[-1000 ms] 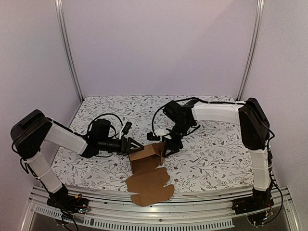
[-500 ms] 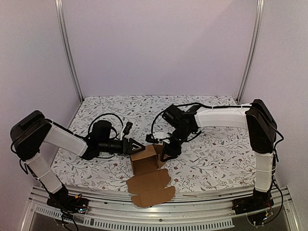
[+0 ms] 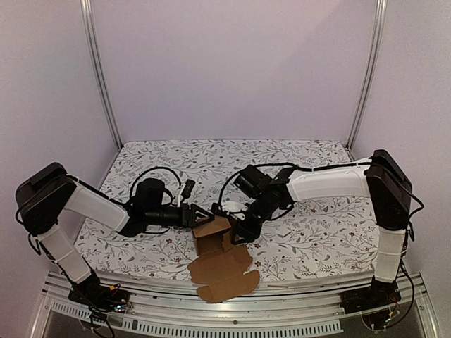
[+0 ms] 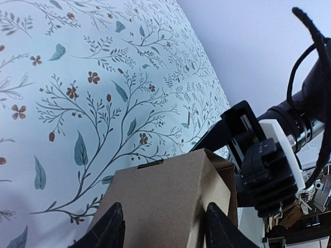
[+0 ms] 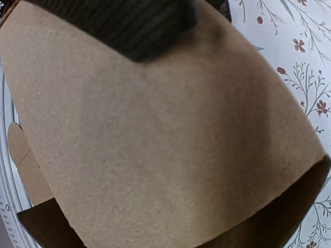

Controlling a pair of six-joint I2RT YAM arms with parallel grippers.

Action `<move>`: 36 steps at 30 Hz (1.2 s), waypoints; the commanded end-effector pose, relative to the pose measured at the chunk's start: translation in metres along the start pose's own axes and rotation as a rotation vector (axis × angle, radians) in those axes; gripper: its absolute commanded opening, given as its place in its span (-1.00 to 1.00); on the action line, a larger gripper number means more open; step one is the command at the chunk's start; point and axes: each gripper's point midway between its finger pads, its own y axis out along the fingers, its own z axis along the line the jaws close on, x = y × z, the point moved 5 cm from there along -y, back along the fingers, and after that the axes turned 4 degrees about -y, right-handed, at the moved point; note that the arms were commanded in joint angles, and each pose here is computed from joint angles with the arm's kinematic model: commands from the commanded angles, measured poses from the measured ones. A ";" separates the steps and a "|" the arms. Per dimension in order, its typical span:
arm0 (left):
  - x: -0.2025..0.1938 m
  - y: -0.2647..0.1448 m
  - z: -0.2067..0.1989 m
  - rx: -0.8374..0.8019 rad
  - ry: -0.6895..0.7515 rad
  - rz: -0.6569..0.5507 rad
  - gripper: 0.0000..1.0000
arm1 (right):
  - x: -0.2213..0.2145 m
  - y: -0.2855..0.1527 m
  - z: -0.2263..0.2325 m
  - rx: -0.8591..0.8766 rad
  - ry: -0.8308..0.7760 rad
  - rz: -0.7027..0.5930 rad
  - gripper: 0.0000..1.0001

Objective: Fold the paper box

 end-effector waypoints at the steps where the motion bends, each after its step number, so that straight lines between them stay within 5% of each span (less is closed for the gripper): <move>1: -0.018 0.000 0.020 0.081 -0.068 0.026 0.05 | 0.012 -0.011 -0.007 -0.129 0.028 -0.100 -0.09; 19: -0.011 0.010 0.009 -0.049 -0.136 0.001 0.06 | 0.032 -0.004 -0.016 -0.206 0.022 -0.199 -0.56; 27: -0.004 0.013 0.012 -0.171 -0.215 -0.018 0.06 | 0.025 0.002 -0.016 -0.235 -0.106 -0.185 -0.34; 36: -0.001 0.012 0.010 -0.188 -0.222 -0.021 0.04 | 0.038 -0.004 -0.021 -0.262 -0.103 -0.216 -0.47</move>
